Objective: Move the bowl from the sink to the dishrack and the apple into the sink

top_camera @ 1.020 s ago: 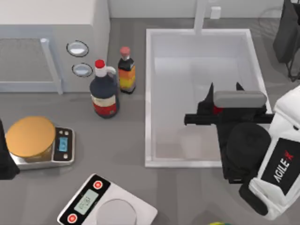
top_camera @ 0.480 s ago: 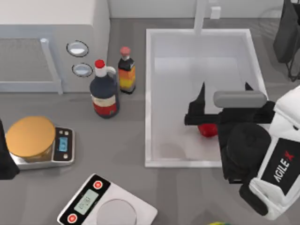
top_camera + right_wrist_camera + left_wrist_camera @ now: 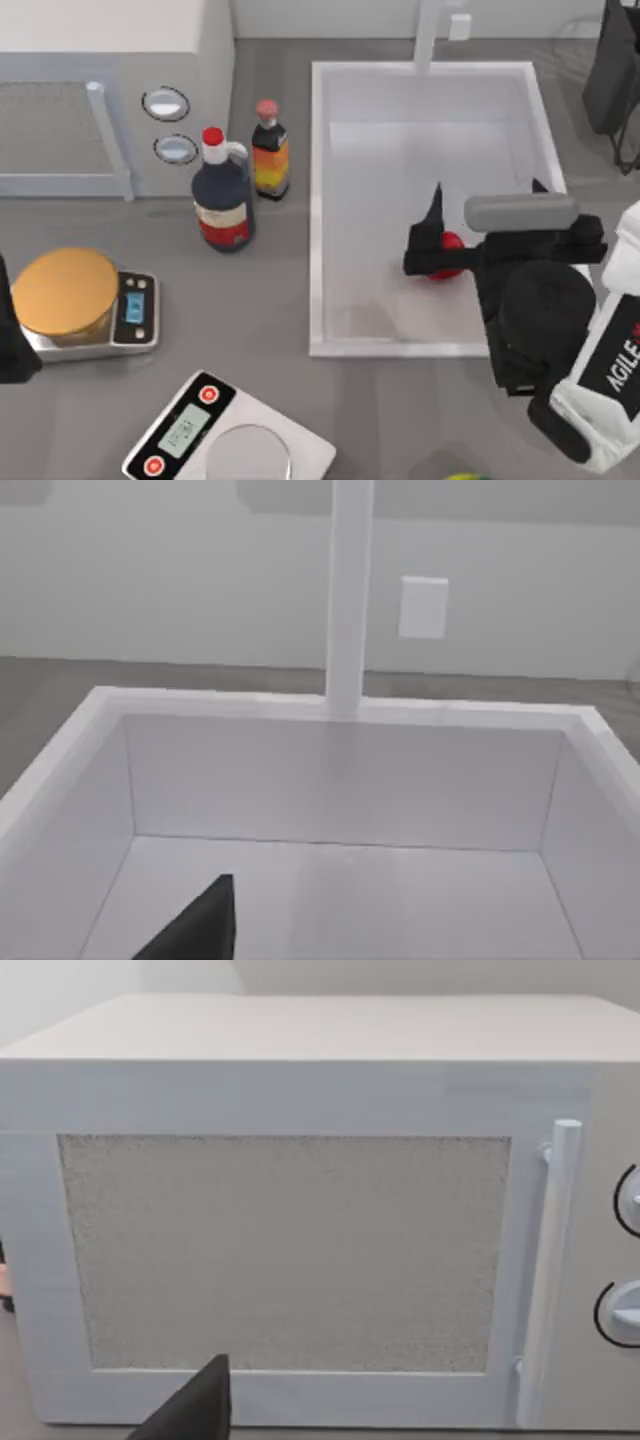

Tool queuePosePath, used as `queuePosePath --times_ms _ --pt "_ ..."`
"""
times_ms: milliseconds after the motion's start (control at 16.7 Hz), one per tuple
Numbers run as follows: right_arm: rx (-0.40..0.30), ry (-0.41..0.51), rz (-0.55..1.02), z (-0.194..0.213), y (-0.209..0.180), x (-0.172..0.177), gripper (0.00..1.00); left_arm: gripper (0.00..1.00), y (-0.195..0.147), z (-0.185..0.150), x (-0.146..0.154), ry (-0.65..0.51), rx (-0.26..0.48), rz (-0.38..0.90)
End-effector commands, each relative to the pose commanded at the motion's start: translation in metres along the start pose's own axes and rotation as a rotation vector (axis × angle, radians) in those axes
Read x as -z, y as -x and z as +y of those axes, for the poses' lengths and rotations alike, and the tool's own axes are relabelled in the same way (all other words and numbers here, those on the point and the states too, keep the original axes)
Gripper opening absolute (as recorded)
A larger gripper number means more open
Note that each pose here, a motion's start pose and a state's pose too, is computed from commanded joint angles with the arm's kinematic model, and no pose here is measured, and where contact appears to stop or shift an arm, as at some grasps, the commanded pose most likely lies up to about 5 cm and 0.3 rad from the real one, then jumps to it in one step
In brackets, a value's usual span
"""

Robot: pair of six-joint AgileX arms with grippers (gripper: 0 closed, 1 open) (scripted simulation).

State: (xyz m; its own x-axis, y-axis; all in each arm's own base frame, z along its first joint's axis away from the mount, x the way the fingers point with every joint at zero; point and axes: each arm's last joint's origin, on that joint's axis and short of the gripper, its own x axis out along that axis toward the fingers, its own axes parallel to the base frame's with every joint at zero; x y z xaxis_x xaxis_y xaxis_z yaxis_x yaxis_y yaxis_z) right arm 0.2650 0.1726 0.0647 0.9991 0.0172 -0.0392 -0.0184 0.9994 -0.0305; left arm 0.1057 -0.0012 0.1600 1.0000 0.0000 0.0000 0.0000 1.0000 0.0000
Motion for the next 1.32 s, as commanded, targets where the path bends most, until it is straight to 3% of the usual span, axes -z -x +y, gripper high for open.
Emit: queuePosePath --times_ms 300,540,900,1320 --pt "-0.056 0.078 0.164 -0.054 0.03 -0.021 1.0 1.0 0.0 0.0 0.0 0.0 0.0 0.0" --pt "-0.068 0.059 0.242 -0.106 0.071 -0.044 1.0 1.0 0.0 0.0 0.0 0.0 0.0 0.0" --pt "-0.052 -0.029 0.118 -0.153 0.129 -0.067 1.0 1.0 0.0 0.0 0.0 0.0 0.0 0.0" --pt "-0.006 -0.037 -0.02 -0.171 0.16 -0.081 1.0 1.0 0.0 0.0 0.0 0.0 0.0 0.0"
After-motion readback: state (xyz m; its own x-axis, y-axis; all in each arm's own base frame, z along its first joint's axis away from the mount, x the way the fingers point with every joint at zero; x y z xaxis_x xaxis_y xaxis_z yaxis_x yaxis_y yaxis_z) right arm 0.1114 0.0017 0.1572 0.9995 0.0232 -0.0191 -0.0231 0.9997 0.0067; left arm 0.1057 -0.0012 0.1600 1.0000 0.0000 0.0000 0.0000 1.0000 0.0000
